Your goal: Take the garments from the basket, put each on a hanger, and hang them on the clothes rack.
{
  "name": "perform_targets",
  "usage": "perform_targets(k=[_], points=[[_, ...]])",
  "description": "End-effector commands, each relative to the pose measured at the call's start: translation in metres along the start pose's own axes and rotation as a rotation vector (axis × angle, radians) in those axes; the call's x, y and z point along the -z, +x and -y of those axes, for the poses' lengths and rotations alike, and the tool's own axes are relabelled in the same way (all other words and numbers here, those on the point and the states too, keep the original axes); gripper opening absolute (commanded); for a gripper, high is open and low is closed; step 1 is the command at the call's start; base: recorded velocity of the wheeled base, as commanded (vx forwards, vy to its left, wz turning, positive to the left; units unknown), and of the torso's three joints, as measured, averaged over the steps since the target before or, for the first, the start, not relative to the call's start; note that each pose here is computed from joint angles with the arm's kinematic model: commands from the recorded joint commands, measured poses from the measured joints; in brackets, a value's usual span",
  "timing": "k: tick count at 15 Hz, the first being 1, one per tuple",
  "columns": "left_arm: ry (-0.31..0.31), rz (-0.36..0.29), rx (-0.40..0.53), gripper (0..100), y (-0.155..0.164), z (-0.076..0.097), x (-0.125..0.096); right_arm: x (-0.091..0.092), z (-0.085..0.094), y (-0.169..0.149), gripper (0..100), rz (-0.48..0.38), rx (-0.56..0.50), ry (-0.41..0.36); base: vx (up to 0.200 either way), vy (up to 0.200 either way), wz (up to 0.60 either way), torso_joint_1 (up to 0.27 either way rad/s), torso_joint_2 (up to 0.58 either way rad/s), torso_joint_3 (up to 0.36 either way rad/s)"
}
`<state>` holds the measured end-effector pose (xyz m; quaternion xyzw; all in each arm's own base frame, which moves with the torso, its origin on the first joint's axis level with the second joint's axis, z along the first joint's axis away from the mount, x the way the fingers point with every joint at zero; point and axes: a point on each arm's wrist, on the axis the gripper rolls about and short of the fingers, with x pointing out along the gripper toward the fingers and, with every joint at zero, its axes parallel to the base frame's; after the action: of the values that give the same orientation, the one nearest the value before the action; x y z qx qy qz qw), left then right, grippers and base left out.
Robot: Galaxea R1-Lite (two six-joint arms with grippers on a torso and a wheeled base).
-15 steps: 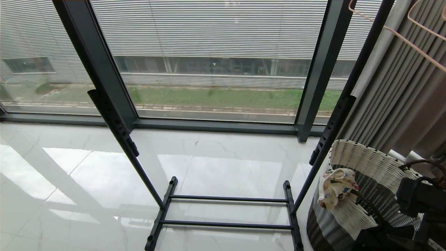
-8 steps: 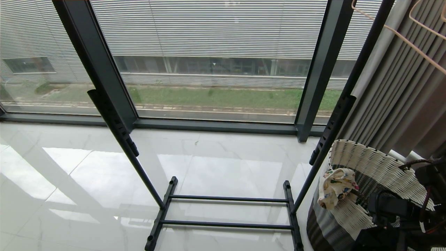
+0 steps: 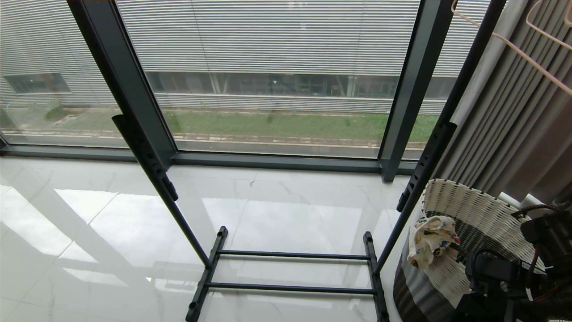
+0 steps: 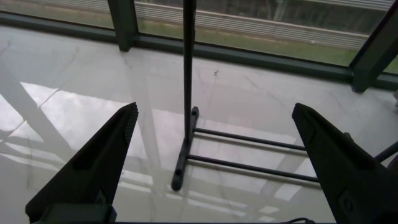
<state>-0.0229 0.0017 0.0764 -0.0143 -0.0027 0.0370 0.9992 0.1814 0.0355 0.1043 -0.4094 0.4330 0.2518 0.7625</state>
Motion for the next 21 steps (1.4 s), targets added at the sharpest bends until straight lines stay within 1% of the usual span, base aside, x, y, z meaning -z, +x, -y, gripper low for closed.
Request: perform_targets(k=[1, 3, 5, 7, 8, 10, 12, 13, 14, 18, 21], points=[[-0.001, 0.000, -0.001, 100, 0.000, 0.000, 0.000, 0.000, 0.001, 0.003, 100, -0.012, 0.001, 0.003, 0.000, 0.000, 0.00, 0.000, 0.00, 0.000], [-0.001, 0.000, -0.001, 100, 0.000, 0.000, 0.000, 0.000, 0.002, 0.006, 100, -0.034, 0.019, 0.011, 0.000, 0.000, 0.00, 0.000, 0.00, 0.000], [-0.001, 0.000, -0.001, 100, 0.000, 0.000, 0.000, -0.002, 0.004, 0.011, 100, -0.030, 0.031, 0.027, 0.000, 0.000, 0.00, 0.000, 0.00, 0.000], [-0.001, 0.000, -0.001, 100, 0.000, 0.000, 0.000, -0.004, 0.007, 0.013, 100, -0.026, 0.060, 0.064, 0.000, 0.000, 0.00, 0.000, 0.00, 0.000], [-0.001, -0.001, -0.001, 100, 0.000, 0.000, 0.000, -0.004, 0.007, 0.013, 100, -0.046, 0.079, 0.074, 0.000, 0.000, 0.00, 0.000, 0.00, 0.000], [-0.001, -0.001, -0.001, 100, 0.000, 0.000, 0.000, -0.001, 0.004, 0.013, 100, -0.057, 0.081, 0.104, 0.000, 0.000, 0.00, 0.000, 0.00, 0.000], [-0.001, -0.001, -0.001, 100, 0.000, 0.000, 0.000, 0.003, 0.000, 0.013, 100, -0.068, 0.073, 0.114, 0.000, 0.000, 0.00, 0.000, 0.00, 0.000], [-0.001, -0.001, -0.001, 100, 0.000, 0.000, 0.000, 0.005, -0.002, 0.013, 0, -0.072, 0.069, 0.124, 0.000, 0.000, 0.00, 0.000, 0.00, 0.000], [-0.001, -0.001, -0.001, 100, 0.000, 0.000, 0.000, 0.007, -0.003, 0.013, 0, -0.074, 0.067, 0.147, 0.000, 0.000, 0.00, 0.000, 0.00, 0.000], [-0.001, -0.001, -0.001, 100, 0.000, 0.000, 0.000, 0.009, -0.006, 0.010, 0, -0.077, 0.075, 0.188, 0.000, 0.000, 0.00, 0.000, 0.00, 0.000], [-0.001, -0.001, -0.001, 100, 0.000, 0.000, 0.000, 0.013, -0.008, -0.001, 0, -0.051, 0.107, 0.205, 0.000, 0.000, 0.00, 0.000, 0.00, 0.000]])
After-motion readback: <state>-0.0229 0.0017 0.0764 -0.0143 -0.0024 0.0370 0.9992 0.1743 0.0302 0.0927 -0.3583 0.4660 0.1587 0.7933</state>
